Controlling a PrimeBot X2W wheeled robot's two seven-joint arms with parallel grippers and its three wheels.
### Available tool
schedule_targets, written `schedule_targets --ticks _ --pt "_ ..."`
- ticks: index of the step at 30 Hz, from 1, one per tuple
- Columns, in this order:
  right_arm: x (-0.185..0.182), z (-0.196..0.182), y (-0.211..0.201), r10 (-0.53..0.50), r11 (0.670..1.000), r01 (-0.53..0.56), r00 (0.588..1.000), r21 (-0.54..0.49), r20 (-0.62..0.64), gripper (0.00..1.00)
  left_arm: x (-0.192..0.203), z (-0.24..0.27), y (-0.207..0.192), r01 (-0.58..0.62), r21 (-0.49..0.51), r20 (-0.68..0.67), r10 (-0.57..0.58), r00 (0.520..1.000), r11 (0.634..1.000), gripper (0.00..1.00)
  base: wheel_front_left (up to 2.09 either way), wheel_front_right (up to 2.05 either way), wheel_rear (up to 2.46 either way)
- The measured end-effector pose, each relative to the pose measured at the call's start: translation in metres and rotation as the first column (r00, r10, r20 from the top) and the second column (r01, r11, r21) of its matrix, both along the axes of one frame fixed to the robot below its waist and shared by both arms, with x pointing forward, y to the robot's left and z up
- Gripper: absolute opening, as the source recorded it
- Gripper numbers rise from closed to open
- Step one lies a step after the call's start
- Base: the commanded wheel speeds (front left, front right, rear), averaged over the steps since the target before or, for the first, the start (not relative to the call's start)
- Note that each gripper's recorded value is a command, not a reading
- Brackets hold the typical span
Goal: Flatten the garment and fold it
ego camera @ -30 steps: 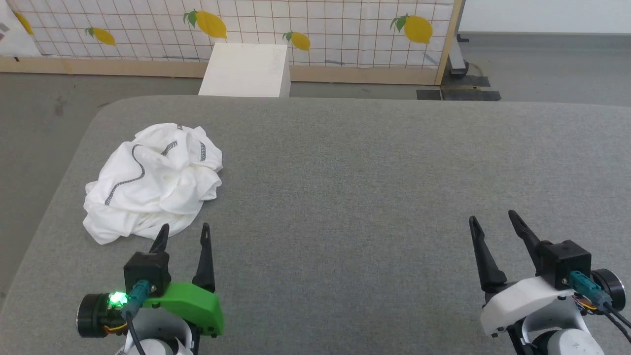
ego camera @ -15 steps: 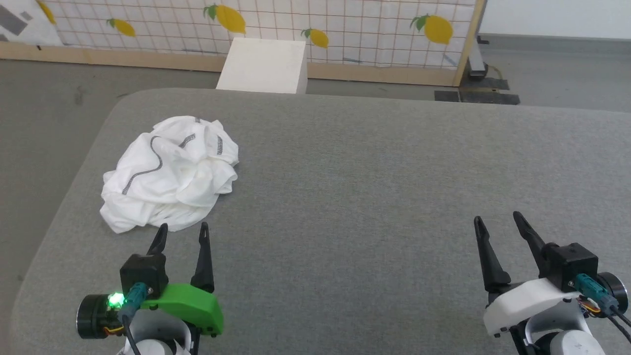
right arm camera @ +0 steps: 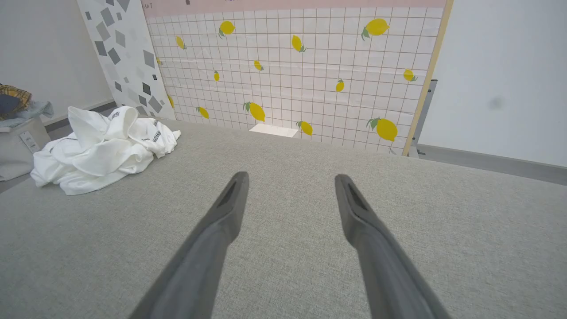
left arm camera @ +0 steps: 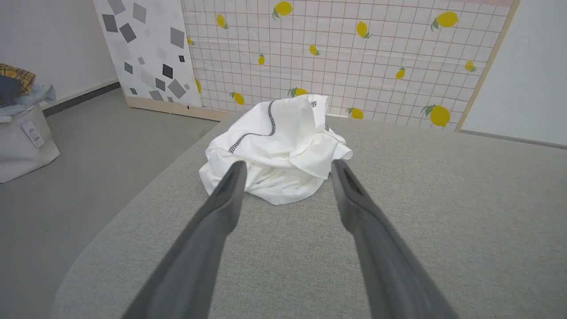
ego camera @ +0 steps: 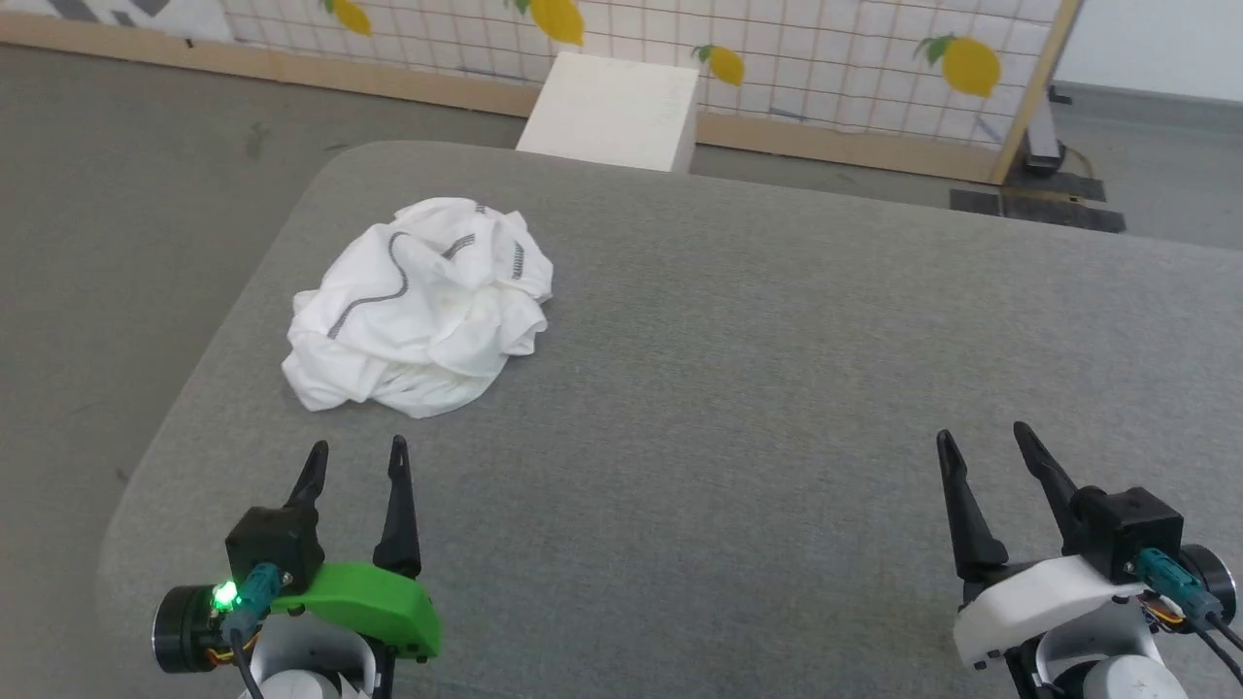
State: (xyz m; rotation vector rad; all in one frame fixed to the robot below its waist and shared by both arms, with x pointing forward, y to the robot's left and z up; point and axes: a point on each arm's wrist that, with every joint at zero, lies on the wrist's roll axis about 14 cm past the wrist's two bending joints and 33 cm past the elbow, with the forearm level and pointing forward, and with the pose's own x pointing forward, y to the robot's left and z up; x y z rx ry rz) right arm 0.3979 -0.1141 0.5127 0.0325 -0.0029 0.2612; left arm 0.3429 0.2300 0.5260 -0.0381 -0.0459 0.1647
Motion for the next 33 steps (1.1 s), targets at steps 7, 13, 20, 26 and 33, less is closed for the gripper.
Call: schedule_targets --ticks 7,13,20,26,33 --pt "0.005 -0.006 0.021 0.058 0.998 -0.058 0.998 0.006 -0.010 1.00 -0.016 -0.001 0.019 -0.069 -0.011 0.007 0.069 0.998 0.998 1.00 0.00 0.00 0.00" --pt "0.009 -0.009 0.036 0.098 0.995 -0.098 0.995 0.015 -0.013 1.00 -0.027 -0.001 0.032 -0.113 -0.017 0.015 0.113 0.993 0.993 1.00 0.00 0.00 0.00" --pt "0.011 -0.012 0.050 0.135 0.991 -0.135 0.991 0.021 -0.015 1.00 -0.038 -0.001 0.044 -0.161 -0.039 0.025 0.162 0.987 0.986 1.00 0.00 0.00 0.00" --pt "0.013 -0.014 0.060 0.161 0.987 -0.160 0.987 0.029 -0.016 1.00 -0.051 -0.005 0.052 -0.198 -0.048 0.020 0.199 0.980 0.979 1.00 0.00 0.00 0.00" --pt "0.013 -0.019 0.070 0.189 0.982 -0.188 0.982 0.034 -0.021 1.00 -0.061 -0.006 0.060 -0.234 -0.054 0.027 0.236 0.971 0.971 1.00 0.00 0.00 0.00"
